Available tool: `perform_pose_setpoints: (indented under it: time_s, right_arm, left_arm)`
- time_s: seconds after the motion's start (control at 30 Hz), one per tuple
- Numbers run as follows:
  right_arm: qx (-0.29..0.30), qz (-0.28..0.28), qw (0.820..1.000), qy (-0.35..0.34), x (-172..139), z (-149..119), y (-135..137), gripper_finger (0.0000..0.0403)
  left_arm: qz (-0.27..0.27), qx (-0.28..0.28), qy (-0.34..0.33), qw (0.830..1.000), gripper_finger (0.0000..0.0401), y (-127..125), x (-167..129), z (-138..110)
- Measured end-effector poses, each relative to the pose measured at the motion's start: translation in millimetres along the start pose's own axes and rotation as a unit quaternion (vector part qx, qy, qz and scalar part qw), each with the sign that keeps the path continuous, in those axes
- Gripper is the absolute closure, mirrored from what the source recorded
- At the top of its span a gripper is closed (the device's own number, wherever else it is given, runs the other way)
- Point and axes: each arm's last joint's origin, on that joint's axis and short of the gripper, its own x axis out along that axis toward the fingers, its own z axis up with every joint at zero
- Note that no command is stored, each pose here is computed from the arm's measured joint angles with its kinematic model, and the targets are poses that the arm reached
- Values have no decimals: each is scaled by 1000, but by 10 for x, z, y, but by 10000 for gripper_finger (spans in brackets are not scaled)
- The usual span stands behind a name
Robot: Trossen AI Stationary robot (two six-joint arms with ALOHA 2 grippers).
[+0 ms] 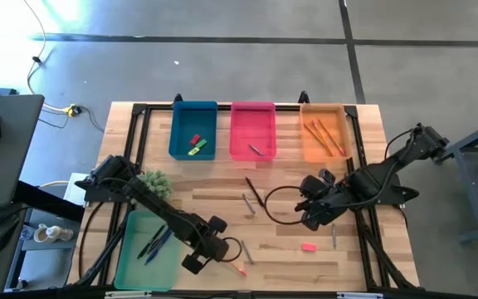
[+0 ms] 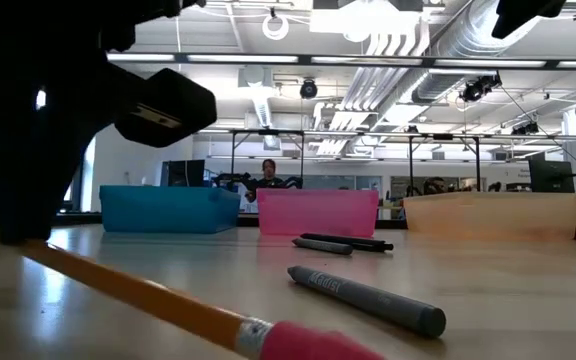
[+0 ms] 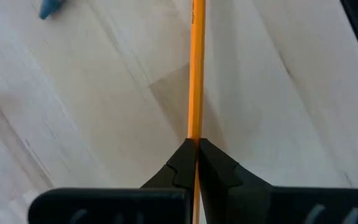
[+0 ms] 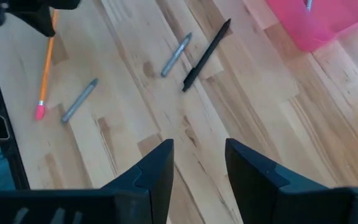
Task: Sort crayons/erasers/pens/pencils in bins
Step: Put the pencil into the transparent orange bin
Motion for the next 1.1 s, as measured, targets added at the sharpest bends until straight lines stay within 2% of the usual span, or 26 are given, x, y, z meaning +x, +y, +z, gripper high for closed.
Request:
perform_pose_setpoints:
  time_s: [0.17, 0.33, 0.57, 0.8, 0.93, 1.1]
  right_arm:
    - [6, 4, 1000, 1, -12, -24, 20, 266]
    - [11, 5, 1000, 1, -15, -32, 27, 266]
    - [14, 6, 1000, 0, -15, -29, 28, 266]
    - [16, 5, 1000, -3, -14, -27, 27, 266]
    - [27, -1, 1000, -11, -14, -22, 24, 266]
    - [33, -1, 999, -11, -14, -22, 24, 266]
  left_arm:
    - [-12, 11, 0, 1000, 400, 25, -9, 3]
    - [2, 25, 2, 1000, 400, 35, -10, -1]
    - [11, 23, 35, 999, 401, 51, 163, -35]
    - [21, -4, 40, 999, 400, 80, 182, -46]
    - [22, -24, 43, 999, 384, 126, 184, -51]
    - [45, -28, 81, 995, 367, 172, 177, -123]
